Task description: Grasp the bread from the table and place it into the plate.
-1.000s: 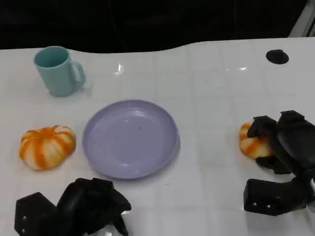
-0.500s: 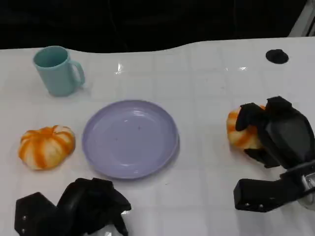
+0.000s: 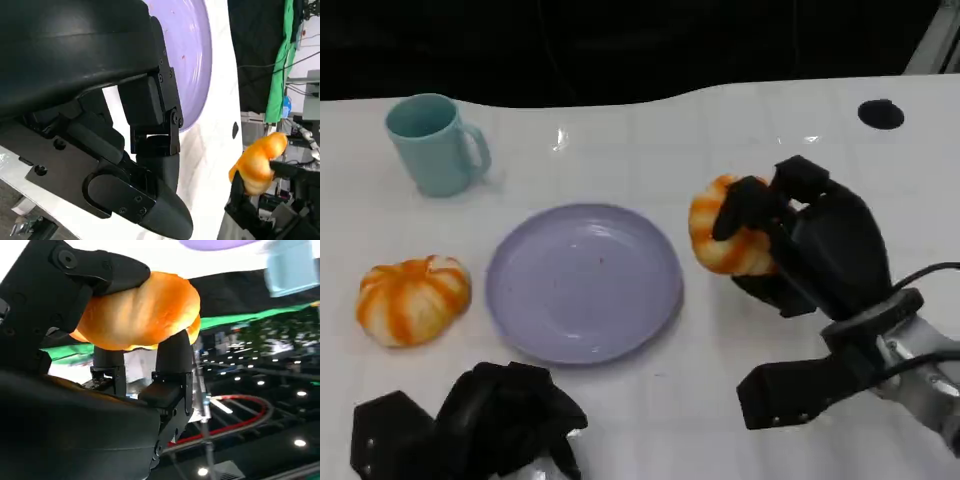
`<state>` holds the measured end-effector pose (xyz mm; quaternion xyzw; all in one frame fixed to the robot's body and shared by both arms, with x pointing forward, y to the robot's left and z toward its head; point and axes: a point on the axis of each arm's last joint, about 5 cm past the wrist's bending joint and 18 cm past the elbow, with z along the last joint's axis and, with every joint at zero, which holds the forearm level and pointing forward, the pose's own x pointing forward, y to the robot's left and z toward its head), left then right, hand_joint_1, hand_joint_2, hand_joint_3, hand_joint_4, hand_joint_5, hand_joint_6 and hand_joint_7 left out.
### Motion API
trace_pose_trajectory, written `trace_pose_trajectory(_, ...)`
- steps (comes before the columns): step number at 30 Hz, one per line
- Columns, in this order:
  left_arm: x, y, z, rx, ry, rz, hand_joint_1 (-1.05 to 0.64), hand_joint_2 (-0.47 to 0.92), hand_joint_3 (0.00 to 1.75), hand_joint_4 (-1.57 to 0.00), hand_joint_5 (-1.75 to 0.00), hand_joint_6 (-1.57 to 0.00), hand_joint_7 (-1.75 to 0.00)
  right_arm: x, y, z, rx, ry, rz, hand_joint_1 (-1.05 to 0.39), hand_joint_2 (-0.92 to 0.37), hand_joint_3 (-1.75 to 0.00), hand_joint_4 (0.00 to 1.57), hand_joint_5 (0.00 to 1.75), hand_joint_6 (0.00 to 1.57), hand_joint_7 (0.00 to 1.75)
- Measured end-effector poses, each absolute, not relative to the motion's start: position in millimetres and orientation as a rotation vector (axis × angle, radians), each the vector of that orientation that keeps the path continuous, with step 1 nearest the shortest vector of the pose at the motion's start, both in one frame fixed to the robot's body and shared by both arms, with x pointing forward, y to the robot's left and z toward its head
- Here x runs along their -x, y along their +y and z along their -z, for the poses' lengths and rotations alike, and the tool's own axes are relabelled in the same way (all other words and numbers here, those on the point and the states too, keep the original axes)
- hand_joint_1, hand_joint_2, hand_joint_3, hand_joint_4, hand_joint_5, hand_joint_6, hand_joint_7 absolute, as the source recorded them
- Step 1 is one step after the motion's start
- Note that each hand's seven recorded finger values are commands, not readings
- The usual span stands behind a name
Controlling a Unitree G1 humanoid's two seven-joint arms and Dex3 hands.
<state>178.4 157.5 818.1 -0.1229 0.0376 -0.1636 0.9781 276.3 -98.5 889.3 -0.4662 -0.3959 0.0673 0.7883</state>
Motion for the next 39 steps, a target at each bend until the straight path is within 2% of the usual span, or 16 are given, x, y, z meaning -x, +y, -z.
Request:
trace_pose_trajectory(3,-178.4,157.4,-818.0,0.248,0.075,0.330,-1.05,0.79,0.01,-1.50,-0.93,-1.57,-0.48,-278.9,-83.1,-897.4,0.997,-0.858,-0.188,-0.18,-0.28,-1.28,0.99,1.75,0.82,1.58)
trace_pose_trajectory(4,-178.5,157.1,-818.1,0.248,0.074,0.331,-1.05,0.79,0.00,-1.50,-0.93,-1.57,-0.48,-279.5,-77.9,-899.8,0.992,-0.862,-0.200,-0.18,-0.32,-1.13,0.98,1.75,0.82,1.55)
trace_pose_trajectory(8,-178.5,156.4,-818.1,0.250,0.074,0.332,-1.05,0.79,0.00,-1.50,-0.93,-1.57,-0.48,-280.6,-54.2,-907.1,0.978,-0.872,-0.266,-0.18,-0.34,-1.04,0.98,1.75,0.79,1.65)
trace_pose_trajectory(14,-178.2,154.3,-817.9,0.251,0.075,0.335,-1.05,0.79,0.01,-1.50,-0.92,-1.57,-0.48,-279.1,-25.9,-906.5,0.954,-0.872,-0.343,-0.23,-0.36,-1.08,0.96,1.75,0.75,1.70)
trace_pose_trajectory(16,-178.1,154.0,-817.9,0.251,0.074,0.336,-1.05,0.79,0.01,-1.50,-0.92,-1.57,-0.48,-277.5,-20.7,-903.8,0.949,-0.860,-0.360,-0.23,-0.33,-1.12,0.96,1.75,0.79,1.59)
trace_pose_trajectory(19,-177.9,153.7,-818.6,0.251,0.070,0.337,-1.05,0.78,0.00,-1.50,-0.92,-1.57,-0.48,-274.6,-12.9,-899.2,0.933,-0.840,-0.378,-0.22,-0.28,-1.23,0.96,1.75,0.75,1.71)
trace_pose_trajectory(22,-177.3,153.7,-818.9,0.251,0.068,0.337,-1.05,0.78,0.00,-1.50,-0.92,-1.57,-0.48,-273.3,-6.9,-896.4,0.912,-0.823,-0.388,-0.22,-0.28,-1.19,0.94,1.75,0.73,1.74)
trace_pose_trajectory(25,-177.1,153.5,-819.0,0.251,0.067,0.337,-1.05,0.78,0.00,-1.50,-0.92,-1.57,-0.48,-272.3,-1.3,-895.9,0.900,-0.807,-0.401,-0.22,-0.33,-1.05,0.93,1.75,0.79,1.59)
trace_pose_trajectory(27,-176.9,153.5,-819.4,0.250,0.065,0.337,-1.05,0.78,0.00,-1.50,-0.92,-1.57,-0.48,-272.3,1.1,-896.1,0.896,-0.799,-0.405,-0.21,-0.34,-0.98,0.93,1.75,0.86,1.27)
trace_pose_trajectory(28,-176.8,153.5,-819.4,0.250,0.065,0.337,-1.05,0.79,0.00,-1.50,-0.92,-1.57,-0.48,-272.5,1.9,-896.3,0.894,-0.796,-0.407,-0.22,-0.38,-0.91,0.88,1.74,0.92,1.04)
trace_pose_trajectory(29,-176.7,153.6,-819.4,0.249,0.065,0.337,-1.05,0.79,0.01,-1.50,-0.92,-1.57,-0.48,-272.6,2.9,-896.8,0.890,-0.793,-0.407,-0.25,-0.51,-0.73,0.83,1.55,0.97,0.72)
trace_pose_trajectory(30,-176.6,153.5,-819.4,0.248,0.066,0.335,-1.05,0.79,0.01,-1.50,-0.92,-1.57,-0.49,-272.8,3.5,-897.1,0.889,-0.789,-0.411,-0.27,-0.59,-0.61,0.81,1.43,1.00,0.54)
trace_pose_trajectory(32,-176.7,153.2,-819.6,0.247,0.065,0.336,-1.05,0.79,0.01,-1.50,-0.92,-1.57,-0.48,-273.2,3.8,-897.5,0.896,-0.768,-0.440,-0.31,-0.73,-0.48,0.55,0.97,0.85,0.21)
trace_pose_trajectory(33,-176.7,153.1,-819.6,0.247,0.065,0.337,-1.05,0.79,0.01,-1.50,-0.92,-1.57,-0.48,-273.3,3.7,-897.5,0.904,-0.751,-0.463,-0.33,-0.79,-0.40,0.50,0.79,0.80,0.13)
trace_pose_trajectory(35,-176.7,153.1,-819.6,0.247,0.065,0.337,-1.05,0.79,0.01,-1.50,-0.92,-1.57,-0.48,-273.6,3.5,-897.6,0.930,-0.715,-0.518,-0.54,-0.89,-0.28,0.25,0.47,0.55,0.03)
trace_pose_trajectory(39,-176.7,153.0,-819.6,0.248,0.065,0.337,-1.05,0.79,0.01,-1.50,-0.92,-1.57,-0.47,-275.8,1.8,-898.8,1.001,-0.626,-0.622,-0.73,-0.92,-0.31,0.04,0.36,0.32,0.00)
